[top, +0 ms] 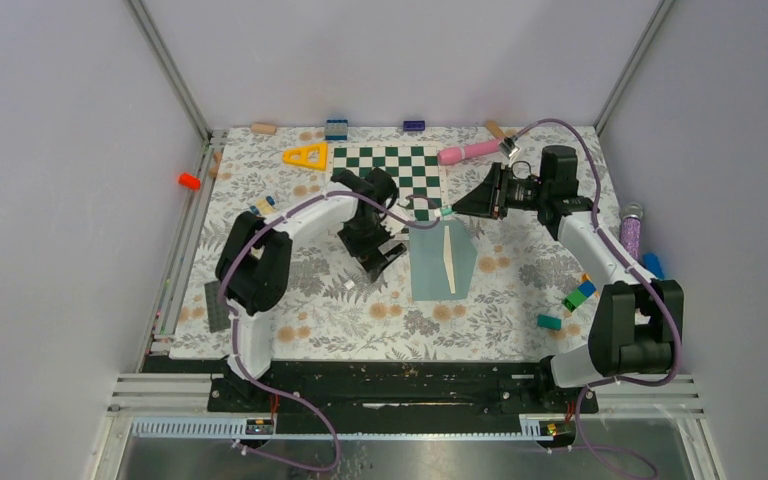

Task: Place the letter into the envelope and seal it
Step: Place the solid glue cap at the center of the board, then unscrew the solid glue.

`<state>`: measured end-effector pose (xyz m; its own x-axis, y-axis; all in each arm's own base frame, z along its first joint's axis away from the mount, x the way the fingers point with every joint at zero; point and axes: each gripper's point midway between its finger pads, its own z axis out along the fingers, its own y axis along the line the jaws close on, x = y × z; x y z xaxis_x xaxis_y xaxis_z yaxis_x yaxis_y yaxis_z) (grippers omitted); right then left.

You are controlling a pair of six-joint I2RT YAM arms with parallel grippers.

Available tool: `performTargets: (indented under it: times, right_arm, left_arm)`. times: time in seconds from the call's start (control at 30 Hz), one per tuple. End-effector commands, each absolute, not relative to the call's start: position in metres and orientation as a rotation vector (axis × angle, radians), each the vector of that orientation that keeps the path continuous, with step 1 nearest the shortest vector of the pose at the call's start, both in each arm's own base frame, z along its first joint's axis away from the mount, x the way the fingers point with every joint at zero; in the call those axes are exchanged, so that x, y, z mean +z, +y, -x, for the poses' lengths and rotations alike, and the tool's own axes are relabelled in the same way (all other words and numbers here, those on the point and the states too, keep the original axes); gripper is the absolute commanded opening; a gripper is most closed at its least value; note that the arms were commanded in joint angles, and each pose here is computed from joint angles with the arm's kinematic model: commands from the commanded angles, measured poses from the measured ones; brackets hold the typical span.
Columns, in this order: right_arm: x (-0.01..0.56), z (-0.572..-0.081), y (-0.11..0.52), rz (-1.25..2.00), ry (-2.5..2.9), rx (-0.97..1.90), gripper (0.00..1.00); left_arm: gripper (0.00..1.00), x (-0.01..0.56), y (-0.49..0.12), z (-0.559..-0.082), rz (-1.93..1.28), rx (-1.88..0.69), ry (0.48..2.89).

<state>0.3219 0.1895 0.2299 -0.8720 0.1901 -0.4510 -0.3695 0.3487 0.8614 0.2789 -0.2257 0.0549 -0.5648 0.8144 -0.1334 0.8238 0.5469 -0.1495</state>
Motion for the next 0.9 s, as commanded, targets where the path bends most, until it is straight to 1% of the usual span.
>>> performTargets:
  times: [0.0,0.17,0.3,0.4,0.57,0.73,0.87]
  right_arm:
    - [0.249,-0.322,0.185,0.208,2.059,1.530,0.06]
    - [0.246,-0.323,0.184,0.196,2.069,1.534,0.06]
    - [0.243,-0.324,0.184,0.188,2.076,1.537,0.06]
    - [0.242,-0.324,0.185,0.185,2.077,1.540,0.06]
    - [0.239,-0.321,0.191,0.189,2.082,1.619,0.06]
    - [0.233,-0.306,0.213,0.282,2.112,1.716,0.06]
    - [0.228,-0.285,0.235,0.416,2.152,1.748,0.06]
  left_arm:
    - [0.99,0.112,-0.239,-0.314,-1.263,-0.475,2.526]
    - [0.99,0.160,-0.246,-0.326,-1.179,-0.717,2.330]
    - [0.99,0.195,-0.255,-0.325,-1.138,-0.926,2.172]
    - [0.99,0.208,-0.264,-0.313,-1.155,-1.061,2.106]
    - [0.99,0.234,-0.287,-0.284,-1.185,-1.382,1.950]
    - [0.99,0.255,-0.296,-0.272,-1.186,-1.551,1.851]
    - [0.99,0.258,-0.300,-0.268,-1.168,-1.604,1.833]
